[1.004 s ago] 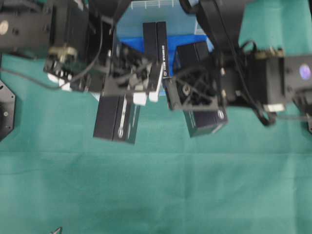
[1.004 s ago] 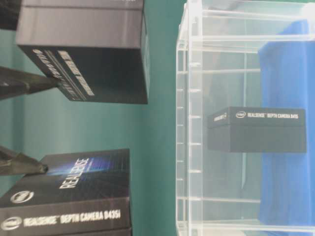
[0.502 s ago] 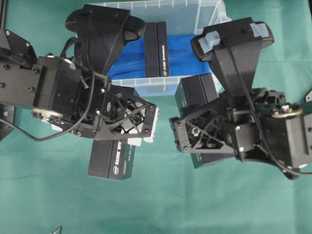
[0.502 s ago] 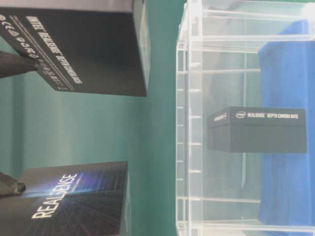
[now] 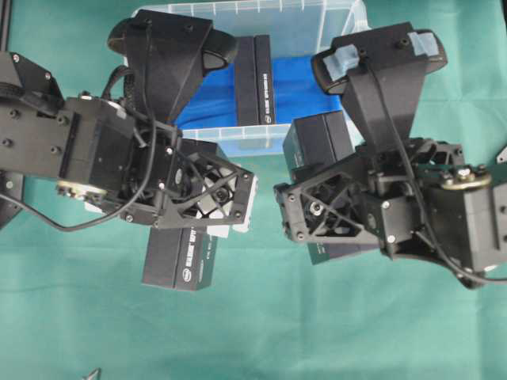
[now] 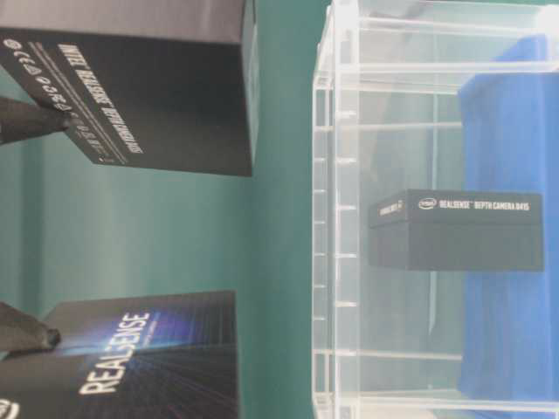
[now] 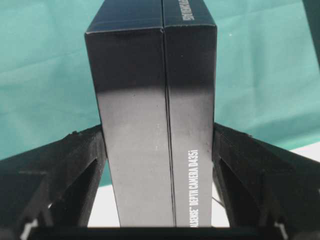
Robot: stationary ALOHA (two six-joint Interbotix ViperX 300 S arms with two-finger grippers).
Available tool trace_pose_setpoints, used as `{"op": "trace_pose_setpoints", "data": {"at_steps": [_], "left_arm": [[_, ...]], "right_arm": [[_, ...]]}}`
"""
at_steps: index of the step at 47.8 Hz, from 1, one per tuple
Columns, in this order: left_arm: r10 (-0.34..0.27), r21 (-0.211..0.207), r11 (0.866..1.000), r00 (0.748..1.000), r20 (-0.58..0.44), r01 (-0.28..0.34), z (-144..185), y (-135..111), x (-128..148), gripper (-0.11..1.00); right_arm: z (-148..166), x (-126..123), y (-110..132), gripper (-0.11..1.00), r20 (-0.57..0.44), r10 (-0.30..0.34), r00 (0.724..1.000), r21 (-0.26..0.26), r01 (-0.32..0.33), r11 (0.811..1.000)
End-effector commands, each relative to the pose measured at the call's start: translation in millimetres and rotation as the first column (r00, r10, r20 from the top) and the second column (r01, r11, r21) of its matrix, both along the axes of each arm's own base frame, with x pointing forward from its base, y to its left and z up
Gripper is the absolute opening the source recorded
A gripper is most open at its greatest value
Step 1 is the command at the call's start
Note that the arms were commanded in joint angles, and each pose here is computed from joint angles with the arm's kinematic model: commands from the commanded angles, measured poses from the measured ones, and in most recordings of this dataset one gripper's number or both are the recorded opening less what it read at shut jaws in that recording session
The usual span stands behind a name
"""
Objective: Take the box out of the case with both arms.
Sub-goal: 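Carry both held boxes forward over the bin rim toward the table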
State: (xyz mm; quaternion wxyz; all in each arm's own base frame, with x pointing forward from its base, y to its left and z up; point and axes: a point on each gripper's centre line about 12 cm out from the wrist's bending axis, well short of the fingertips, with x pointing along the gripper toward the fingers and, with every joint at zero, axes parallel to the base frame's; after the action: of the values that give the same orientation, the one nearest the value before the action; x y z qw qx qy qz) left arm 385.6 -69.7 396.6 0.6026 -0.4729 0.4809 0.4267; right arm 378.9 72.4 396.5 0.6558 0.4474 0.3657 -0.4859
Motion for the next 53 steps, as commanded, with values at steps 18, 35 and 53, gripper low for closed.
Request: {"op": "trace_pose_setpoints", "data": {"at_steps": [18, 35, 53], "left_arm": [[-0.019, 0.002, 1.000, 0.998, 0.053, 0.019, 8, -7, -4, 0.62], [-0.013, -0.002, 1.000, 0.999, 0.043, 0.013, -10, -19, -7, 0.62], [-0.006, 0.012, 1.000, 1.000, 0.025, 0.006, -17, -20, -8, 0.62]], "right_arm": [[0, -1, 2, 0.65, 0.009, 0.007, 1.000, 0.002, -0.007, 1.000], [-16, 8, 6, 0.65, -0.014, 0.010, 1.000, 0.002, -0.010, 1.000], [-20, 7, 9, 0.65, -0.016, -0.015, 1.000, 0.007, 0.015, 1.000]]}}
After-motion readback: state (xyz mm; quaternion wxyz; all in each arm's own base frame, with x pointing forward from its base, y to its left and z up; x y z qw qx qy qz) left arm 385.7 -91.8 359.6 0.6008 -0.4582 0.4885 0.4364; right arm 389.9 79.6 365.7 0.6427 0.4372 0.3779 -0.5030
